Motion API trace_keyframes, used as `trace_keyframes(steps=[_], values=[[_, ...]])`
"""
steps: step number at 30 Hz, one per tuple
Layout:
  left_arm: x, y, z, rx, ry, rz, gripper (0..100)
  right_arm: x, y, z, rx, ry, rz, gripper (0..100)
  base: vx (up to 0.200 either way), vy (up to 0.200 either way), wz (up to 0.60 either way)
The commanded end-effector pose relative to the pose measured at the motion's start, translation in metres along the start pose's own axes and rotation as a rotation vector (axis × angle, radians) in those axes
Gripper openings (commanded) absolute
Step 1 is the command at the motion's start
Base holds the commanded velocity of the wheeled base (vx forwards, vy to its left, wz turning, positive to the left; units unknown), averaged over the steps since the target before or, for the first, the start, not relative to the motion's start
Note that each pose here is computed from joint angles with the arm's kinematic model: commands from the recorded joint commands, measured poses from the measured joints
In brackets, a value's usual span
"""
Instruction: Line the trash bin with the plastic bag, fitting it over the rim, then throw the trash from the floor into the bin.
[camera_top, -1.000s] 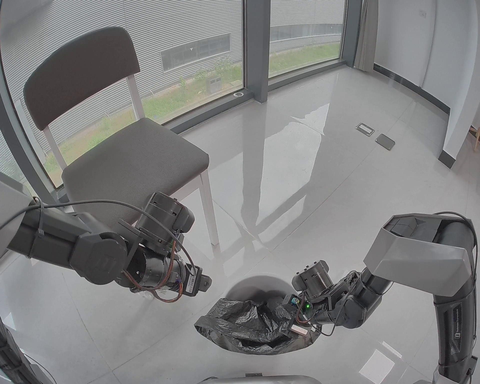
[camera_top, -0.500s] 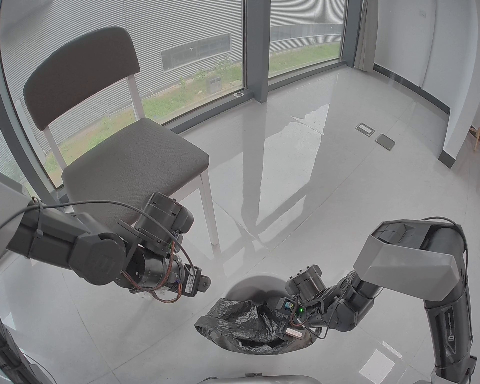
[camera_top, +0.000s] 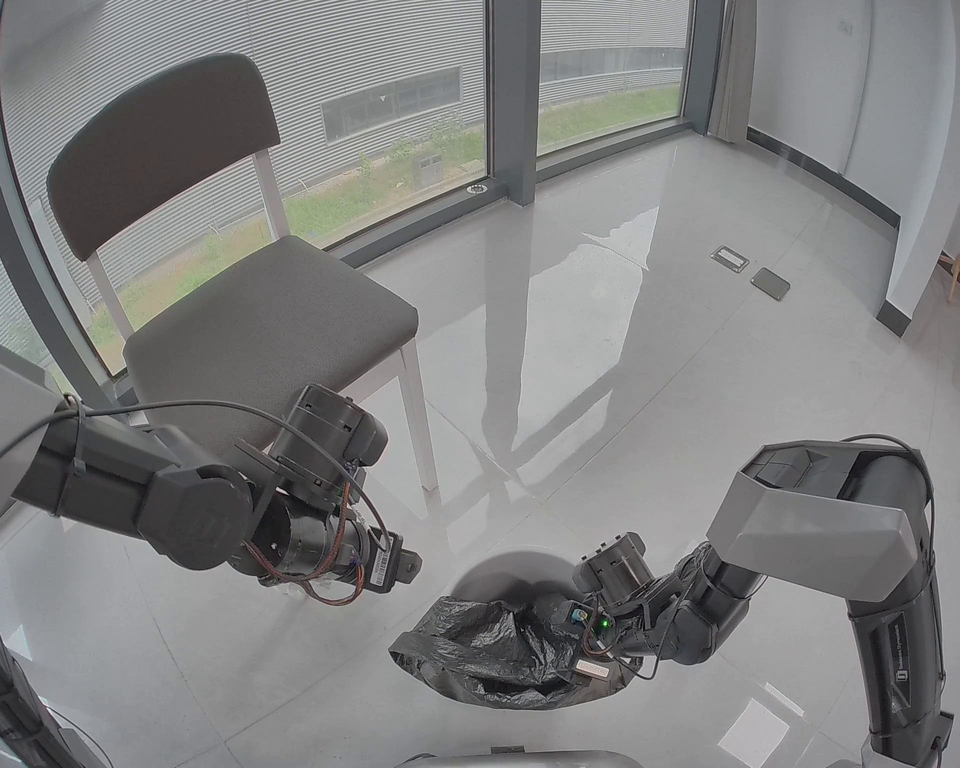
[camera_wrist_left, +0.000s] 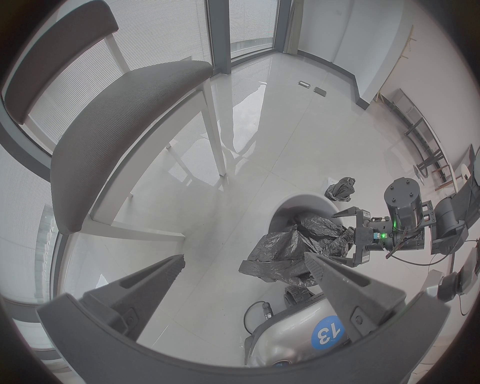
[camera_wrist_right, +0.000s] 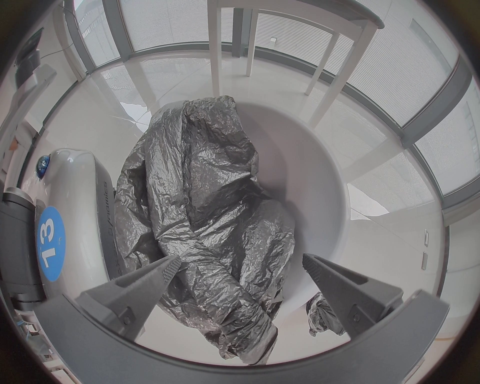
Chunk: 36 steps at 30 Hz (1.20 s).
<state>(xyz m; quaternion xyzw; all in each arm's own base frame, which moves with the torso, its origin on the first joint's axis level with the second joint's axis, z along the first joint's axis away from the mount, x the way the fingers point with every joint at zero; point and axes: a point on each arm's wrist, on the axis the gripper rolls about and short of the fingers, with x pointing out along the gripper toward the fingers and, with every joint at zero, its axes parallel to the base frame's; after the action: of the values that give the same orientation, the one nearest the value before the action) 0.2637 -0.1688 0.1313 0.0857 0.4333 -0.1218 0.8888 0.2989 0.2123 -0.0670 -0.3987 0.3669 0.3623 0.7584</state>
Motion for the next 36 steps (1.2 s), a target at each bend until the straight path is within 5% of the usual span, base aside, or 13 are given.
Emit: trace_keyframes(steps=[1,27,28,36], values=[[-0.0003,0.0001,0.0000,-0.003,-0.001,0.000,100,-0.0035,0.0023,-0.0041,-0.007,0.012,0.007,100,0.000,0.000,0.00],[-0.0042,0.0015,0.0014,-0.012,-0.017,0.012,100,-0.0024,0.0024,-0.0067,-0.062,0.020,-0.006,100,0.000,0.000,0.00],[-0.0042,0.0015,0.0014,-0.012,-0.017,0.012,100,-0.0024,0.0024,-0.0067,-0.061,0.020,-0.006,0,0.000,0.000,0.00],[-0.0044,0.0015,0.0018,-0.012,-0.019,0.016,100,-0.0016,0.0023,-0.0064,-0.050,0.016,-0.009,0,0.000,0.000,0.00]])
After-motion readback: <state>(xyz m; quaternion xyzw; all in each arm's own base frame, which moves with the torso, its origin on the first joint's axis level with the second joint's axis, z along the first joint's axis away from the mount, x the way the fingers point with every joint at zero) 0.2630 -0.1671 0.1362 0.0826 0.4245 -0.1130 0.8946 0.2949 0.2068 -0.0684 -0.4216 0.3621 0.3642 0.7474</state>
